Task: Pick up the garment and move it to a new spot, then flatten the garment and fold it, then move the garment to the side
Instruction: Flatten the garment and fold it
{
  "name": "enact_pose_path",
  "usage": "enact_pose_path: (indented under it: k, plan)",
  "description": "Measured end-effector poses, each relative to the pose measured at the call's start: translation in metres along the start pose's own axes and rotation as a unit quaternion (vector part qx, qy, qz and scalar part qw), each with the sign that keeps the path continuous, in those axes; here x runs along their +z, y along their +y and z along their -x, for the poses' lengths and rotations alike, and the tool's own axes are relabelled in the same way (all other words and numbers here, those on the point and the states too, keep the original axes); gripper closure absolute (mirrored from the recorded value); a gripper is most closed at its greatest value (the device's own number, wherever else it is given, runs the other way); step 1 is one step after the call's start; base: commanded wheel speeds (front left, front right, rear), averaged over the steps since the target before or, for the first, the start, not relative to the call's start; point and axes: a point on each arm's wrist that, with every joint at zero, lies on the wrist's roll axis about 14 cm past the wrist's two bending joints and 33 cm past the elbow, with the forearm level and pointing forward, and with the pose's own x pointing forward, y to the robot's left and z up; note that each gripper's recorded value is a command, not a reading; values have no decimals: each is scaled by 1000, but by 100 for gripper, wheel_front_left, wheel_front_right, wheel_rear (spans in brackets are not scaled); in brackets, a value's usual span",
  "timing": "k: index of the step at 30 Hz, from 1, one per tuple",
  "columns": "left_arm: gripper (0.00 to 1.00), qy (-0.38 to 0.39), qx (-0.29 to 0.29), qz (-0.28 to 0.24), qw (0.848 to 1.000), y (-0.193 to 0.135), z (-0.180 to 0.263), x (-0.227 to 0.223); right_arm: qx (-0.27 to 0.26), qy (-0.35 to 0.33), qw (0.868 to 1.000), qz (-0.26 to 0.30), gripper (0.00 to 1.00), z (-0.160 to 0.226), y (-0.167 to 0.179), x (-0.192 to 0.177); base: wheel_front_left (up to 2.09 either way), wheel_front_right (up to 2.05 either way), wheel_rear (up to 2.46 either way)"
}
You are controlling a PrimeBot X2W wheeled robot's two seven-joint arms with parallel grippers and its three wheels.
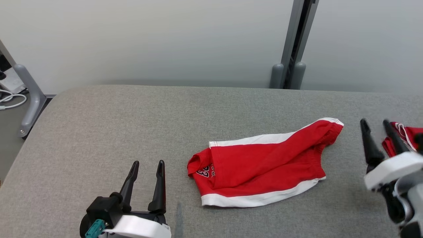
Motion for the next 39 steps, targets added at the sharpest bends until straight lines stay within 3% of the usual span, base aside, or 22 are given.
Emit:
enact_pose_path:
  k: [4,12,18,28,39]
  plan:
    - [0,4,-5,0,1000,-3,-1,-3,1,26,999,-23,0,29,16,-39,0,0,0]
    - [0,12,-6,-4,1000,-2,1,-8,-6,32,999,-39,0,45,25,-57,0,0,0]
    - [0,16,-2,-7,1000,1,3,-10,-5,104,993,-62,0,54,39,-92,0,0,0]
    - [0,18,14,-10,1000,11,5,-11,-27,190,974,-122,0,58,44,-135,0,0,0]
    - [0,19,37,-10,999,24,7,-11,-30,207,965,-155,0,38,53,-147,0,0,0]
